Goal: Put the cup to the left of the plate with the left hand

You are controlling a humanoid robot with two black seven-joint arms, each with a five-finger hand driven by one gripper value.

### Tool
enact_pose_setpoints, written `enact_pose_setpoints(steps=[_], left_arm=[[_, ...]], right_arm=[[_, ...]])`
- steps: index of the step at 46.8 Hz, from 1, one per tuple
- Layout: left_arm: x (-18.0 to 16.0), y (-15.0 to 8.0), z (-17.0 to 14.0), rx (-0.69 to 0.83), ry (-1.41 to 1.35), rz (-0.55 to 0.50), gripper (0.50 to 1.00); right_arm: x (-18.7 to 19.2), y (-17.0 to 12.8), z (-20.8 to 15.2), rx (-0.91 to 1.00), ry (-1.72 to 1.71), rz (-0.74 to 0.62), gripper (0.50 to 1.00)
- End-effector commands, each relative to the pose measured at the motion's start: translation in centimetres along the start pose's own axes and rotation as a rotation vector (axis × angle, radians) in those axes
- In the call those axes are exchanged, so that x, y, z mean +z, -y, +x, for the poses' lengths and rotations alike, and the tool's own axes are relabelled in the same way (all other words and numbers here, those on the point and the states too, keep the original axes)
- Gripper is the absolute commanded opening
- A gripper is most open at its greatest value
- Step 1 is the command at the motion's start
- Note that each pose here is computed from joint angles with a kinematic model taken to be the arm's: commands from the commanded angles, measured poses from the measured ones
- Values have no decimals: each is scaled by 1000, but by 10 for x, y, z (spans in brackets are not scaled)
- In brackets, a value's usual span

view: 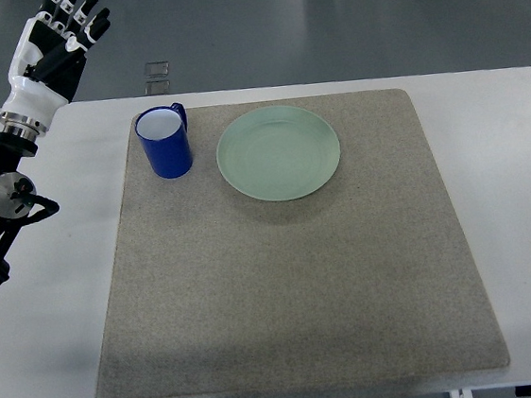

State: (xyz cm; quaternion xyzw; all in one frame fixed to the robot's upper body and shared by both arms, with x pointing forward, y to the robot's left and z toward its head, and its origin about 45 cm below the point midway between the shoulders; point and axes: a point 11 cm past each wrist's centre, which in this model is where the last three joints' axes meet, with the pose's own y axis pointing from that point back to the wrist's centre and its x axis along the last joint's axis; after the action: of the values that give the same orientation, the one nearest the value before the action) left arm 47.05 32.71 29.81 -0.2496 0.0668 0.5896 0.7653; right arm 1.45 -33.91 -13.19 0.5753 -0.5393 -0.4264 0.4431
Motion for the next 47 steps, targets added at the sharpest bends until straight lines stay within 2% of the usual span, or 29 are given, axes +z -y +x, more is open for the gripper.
enact_pose_setpoints(steps=[1,8,16,47], left_arm=[[2,7,4,69,-61,15,996],[-7,13,3,157,-183,20,996],[-14,17,17,290,-298,47,996],[-17,17,14,266,-293,53,999]], right_arm=[[0,0,0,0,0,0,932],[0,0,0,0,0,0,932],[0,0,0,0,0,1,932],[0,0,0,0,0,1,932]])
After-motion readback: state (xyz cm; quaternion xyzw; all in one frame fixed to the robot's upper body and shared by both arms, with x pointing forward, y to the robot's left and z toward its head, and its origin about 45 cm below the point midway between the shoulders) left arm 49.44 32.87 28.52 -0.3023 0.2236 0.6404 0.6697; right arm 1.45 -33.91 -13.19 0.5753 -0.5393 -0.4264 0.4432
